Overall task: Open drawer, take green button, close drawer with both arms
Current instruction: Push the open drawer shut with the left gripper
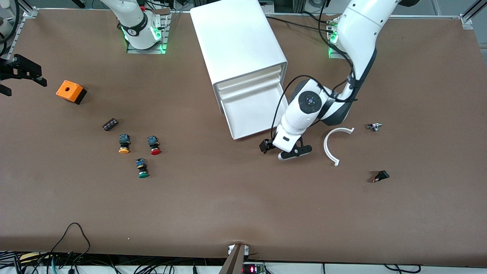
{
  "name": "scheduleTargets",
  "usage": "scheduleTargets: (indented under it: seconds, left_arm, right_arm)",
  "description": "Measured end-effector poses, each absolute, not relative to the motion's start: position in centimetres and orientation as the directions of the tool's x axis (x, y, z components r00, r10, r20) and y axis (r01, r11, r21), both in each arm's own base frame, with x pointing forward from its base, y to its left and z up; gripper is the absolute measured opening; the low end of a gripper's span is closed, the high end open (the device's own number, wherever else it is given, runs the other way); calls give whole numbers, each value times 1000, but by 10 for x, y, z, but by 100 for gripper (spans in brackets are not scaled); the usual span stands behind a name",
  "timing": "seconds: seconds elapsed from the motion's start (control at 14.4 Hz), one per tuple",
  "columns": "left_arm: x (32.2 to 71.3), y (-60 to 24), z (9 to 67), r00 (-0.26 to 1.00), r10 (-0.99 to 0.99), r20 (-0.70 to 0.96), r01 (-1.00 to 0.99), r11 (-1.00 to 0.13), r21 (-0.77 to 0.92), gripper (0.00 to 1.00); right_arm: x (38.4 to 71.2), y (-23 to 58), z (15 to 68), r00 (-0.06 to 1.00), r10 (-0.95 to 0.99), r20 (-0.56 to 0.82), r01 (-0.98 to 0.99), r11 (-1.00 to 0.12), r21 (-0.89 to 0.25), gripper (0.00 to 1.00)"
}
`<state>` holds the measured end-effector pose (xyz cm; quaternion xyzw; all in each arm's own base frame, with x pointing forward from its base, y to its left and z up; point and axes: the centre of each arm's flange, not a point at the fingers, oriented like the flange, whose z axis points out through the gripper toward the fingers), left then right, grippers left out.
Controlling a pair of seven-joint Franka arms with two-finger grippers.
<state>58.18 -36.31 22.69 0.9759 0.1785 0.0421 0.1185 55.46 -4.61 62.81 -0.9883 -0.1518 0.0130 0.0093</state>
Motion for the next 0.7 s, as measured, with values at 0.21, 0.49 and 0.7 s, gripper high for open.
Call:
scheduleTargets:
  seconds: [0.21,0.49,0.7]
  left_arm:
    - [580,-371,221,912,409,20,392,-886,250,100]
    - [564,-384,213,898,438,-34,436,-879,195,100]
    - [550,-392,206,899,432,-70,438,-888,144,100]
  right_arm:
    - [556,-50,623,956,293,-32,292,-956,-25,100]
    - [563,-51,609,955,292,-56,290,-956,-32,100]
    - [564,-51,608,955,291,-58,290,-957,-32,100]
